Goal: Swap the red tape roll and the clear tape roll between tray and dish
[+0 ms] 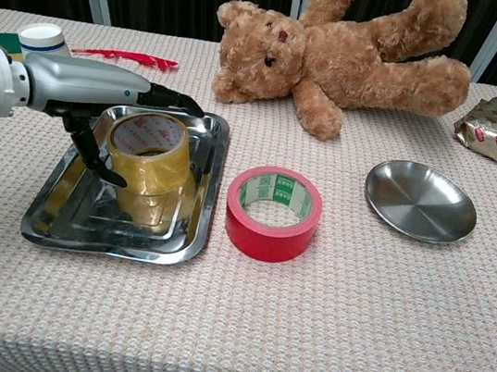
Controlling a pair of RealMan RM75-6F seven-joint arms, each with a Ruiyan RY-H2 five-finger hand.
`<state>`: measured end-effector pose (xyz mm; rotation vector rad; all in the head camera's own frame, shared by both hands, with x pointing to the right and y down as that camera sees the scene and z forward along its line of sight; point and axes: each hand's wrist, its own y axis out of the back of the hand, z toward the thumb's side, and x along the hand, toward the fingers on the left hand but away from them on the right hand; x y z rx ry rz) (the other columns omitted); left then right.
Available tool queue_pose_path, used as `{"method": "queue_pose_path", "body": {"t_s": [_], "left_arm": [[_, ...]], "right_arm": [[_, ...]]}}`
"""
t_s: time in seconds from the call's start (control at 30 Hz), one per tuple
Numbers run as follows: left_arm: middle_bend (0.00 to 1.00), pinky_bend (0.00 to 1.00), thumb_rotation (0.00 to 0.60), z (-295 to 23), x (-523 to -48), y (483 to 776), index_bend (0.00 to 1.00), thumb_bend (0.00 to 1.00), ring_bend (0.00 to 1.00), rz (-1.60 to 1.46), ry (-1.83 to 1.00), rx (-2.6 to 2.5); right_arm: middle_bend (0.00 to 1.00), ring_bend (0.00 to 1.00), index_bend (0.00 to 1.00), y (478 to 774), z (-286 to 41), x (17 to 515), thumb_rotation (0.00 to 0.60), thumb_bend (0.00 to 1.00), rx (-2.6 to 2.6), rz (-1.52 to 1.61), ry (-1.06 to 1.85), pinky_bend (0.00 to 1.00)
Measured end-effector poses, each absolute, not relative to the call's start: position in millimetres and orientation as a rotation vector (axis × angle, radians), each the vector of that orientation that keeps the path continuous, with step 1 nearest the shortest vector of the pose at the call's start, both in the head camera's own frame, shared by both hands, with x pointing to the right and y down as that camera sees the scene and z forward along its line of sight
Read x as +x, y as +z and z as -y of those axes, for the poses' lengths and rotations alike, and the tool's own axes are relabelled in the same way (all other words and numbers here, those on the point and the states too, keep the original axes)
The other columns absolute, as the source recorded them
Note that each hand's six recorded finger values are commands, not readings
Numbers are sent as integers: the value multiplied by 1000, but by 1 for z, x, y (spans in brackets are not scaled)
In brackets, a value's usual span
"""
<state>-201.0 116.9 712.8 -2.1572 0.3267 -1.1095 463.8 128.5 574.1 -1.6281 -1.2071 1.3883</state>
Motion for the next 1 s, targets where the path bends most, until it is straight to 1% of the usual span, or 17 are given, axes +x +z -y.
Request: {"method": "queue_pose_path", "body": {"t_s": [0.37,0.5,0.7,0.87,1.0], "left_arm": [[229,264,600,-110,-201,721,175,225,163,-323,-1142,-2117],[290,332,600,-107,-199,718,218,249,224,-331,-1134,-2110],[304,346,600,-91,-182,703,221,251,235,-330,-1071,-2072],[304,346,600,-71,-153,688,221,250,235,-320,-991,-2047],[303,346,600,-63,-129,691,221,251,235,-300,-956,-2048]], "right_arm": [[0,0,0,579,-135,471,600,0,-1622,1233,1397,0],[0,0,0,580,-135,472,600,0,-1623,1233,1398,0],[0,0,0,576,-134,475,600,0,-1612,1250,1389,0],[0,0,0,572,-136,481,600,0,-1598,1280,1388,0],[0,0,0,571,-138,491,600,0,-1588,1313,1398,0]]}}
